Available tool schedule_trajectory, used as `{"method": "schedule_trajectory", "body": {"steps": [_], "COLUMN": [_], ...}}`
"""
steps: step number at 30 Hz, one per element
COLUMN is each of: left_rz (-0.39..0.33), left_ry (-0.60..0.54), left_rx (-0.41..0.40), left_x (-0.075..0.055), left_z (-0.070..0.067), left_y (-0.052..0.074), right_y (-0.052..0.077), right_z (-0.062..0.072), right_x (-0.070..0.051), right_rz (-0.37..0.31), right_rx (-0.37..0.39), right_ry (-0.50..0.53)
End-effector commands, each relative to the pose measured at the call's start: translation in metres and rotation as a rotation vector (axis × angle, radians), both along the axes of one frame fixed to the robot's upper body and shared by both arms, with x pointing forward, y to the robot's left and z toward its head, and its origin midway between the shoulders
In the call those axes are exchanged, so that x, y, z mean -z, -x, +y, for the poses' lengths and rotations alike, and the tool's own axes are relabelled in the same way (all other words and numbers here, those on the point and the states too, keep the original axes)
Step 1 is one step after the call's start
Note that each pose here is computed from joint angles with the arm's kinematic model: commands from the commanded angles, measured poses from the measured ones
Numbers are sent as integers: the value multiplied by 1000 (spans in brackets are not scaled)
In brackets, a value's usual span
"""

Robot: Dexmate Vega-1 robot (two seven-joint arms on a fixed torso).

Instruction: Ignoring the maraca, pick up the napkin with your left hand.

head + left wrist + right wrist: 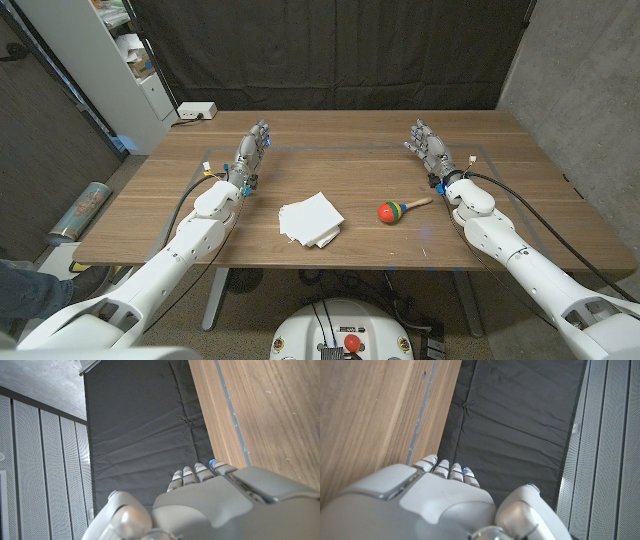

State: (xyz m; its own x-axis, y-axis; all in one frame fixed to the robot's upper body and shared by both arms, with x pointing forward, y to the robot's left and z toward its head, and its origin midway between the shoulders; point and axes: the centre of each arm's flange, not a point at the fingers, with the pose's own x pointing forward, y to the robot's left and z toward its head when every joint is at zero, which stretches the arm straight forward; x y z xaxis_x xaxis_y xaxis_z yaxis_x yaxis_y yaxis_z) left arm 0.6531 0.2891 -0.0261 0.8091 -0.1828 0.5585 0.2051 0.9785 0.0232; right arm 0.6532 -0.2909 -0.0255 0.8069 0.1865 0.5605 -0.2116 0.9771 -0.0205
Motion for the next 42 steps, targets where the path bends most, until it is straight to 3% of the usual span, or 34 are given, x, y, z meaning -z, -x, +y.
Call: {"method": "schedule_trajectory", "body": {"steps": [1, 13, 24, 42], "left_rz": [4, 0, -53, -93], "left_ry": [-3, -46, -84, -63], "left_rx": [4, 14, -22, 10], "left_x": [-2, -7, -14, -7], "left_z": [-1, -1, 3, 18], "left_y": [0, 2, 21, 30], "right_y": [-2, -2, -4, -4], "right_z": [-3, -4, -6, 1], "right_x": [-5, -2, 1, -2], "right_rz": [1, 8, 12, 10], "right_rx": [-7, -2, 2, 9], "right_ry": [1, 9, -3, 1]}}
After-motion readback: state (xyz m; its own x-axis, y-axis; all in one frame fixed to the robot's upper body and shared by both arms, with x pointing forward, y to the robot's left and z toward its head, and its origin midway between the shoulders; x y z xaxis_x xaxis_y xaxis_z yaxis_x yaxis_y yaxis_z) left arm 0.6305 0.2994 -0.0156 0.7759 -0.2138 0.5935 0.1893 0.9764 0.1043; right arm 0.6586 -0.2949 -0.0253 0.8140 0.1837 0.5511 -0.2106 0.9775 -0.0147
